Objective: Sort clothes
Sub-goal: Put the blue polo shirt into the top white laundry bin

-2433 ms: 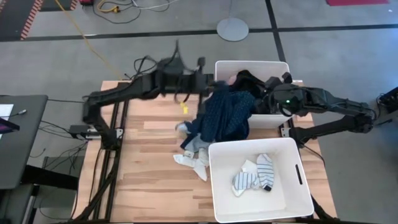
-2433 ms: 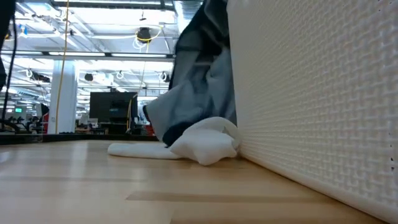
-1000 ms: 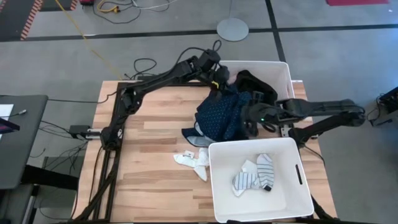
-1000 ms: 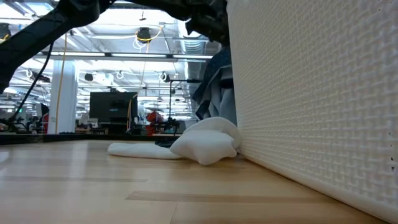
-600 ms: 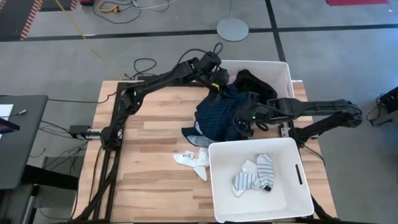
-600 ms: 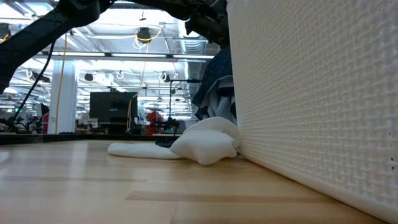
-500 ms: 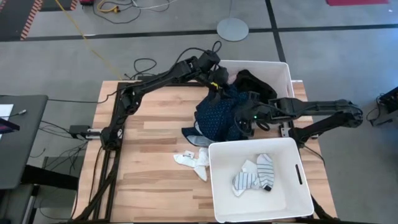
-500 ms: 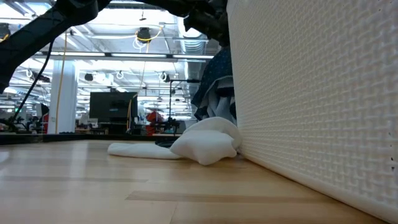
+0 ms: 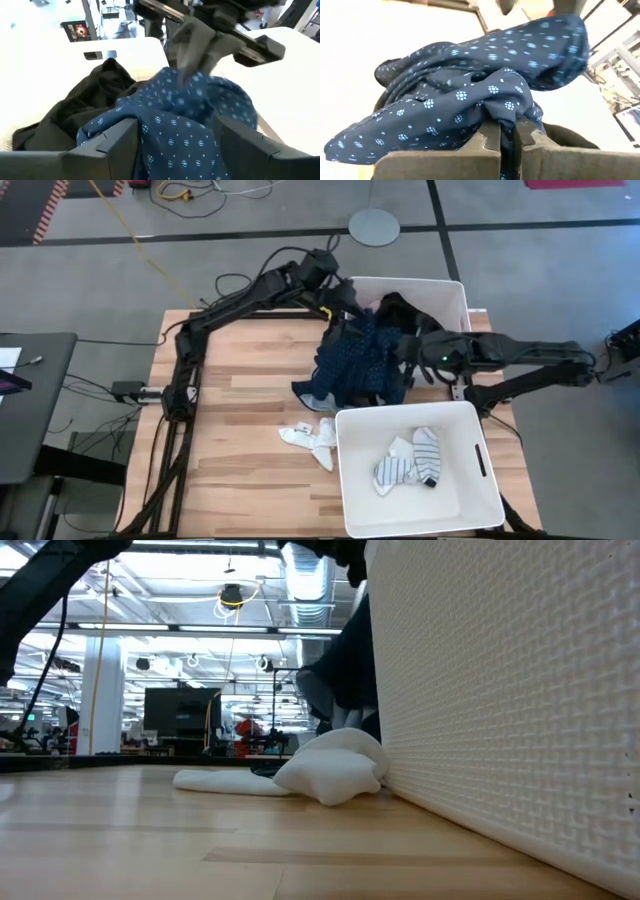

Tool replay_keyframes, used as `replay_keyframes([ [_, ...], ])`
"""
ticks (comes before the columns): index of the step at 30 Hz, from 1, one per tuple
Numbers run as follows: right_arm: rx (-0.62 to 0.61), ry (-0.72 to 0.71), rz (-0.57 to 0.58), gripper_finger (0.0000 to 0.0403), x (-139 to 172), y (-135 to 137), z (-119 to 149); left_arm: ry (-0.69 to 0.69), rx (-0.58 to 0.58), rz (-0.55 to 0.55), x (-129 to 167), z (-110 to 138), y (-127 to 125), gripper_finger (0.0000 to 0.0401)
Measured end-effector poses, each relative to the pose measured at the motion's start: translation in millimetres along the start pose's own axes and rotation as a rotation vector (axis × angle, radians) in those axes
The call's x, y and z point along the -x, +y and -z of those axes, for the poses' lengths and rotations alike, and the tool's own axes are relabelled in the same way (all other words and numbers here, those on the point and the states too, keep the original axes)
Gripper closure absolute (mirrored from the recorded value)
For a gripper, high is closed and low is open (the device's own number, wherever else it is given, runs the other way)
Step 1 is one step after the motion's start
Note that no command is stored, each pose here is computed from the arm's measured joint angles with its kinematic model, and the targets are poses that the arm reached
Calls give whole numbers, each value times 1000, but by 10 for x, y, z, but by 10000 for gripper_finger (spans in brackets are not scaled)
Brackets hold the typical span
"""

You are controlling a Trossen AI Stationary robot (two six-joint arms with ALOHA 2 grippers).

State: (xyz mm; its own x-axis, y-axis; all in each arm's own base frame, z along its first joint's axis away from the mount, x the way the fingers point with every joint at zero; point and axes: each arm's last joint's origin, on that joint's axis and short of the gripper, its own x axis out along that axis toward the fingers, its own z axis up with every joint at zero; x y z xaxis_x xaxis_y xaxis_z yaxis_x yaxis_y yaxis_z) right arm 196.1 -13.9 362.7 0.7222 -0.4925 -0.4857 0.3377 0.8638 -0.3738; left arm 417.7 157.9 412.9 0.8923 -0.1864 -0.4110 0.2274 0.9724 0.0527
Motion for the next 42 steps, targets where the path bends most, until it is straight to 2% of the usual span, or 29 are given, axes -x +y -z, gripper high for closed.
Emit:
replay_keyframes([
  [7,-72,-5,200,390,92,-134,22,5,15,2,52,-21,-28,156],
  [14,-167,65,348,390,27,-315,96,72,29,36,89,5,-134,156],
  [20,-257,184,429,390,-79,-493,227,51,-47,47,438,-220,-430,156],
  [23,-294,260,445,390,-158,-556,303,60,-76,40,640,-320,-627,156],
  [27,-313,375,466,388,-297,-621,400,143,-119,29,866,-360,-912,156],
  [31,-337,480,435,387,-502,-668,483,259,-89,49,968,-310,-1122,156],
  [37,-362,596,359,386,-809,-690,585,519,-10,58,928,-120,-1377,156],
  [42,-379,671,320,386,-961,-698,662,662,-17,-1,627,149,-1491,156],
])
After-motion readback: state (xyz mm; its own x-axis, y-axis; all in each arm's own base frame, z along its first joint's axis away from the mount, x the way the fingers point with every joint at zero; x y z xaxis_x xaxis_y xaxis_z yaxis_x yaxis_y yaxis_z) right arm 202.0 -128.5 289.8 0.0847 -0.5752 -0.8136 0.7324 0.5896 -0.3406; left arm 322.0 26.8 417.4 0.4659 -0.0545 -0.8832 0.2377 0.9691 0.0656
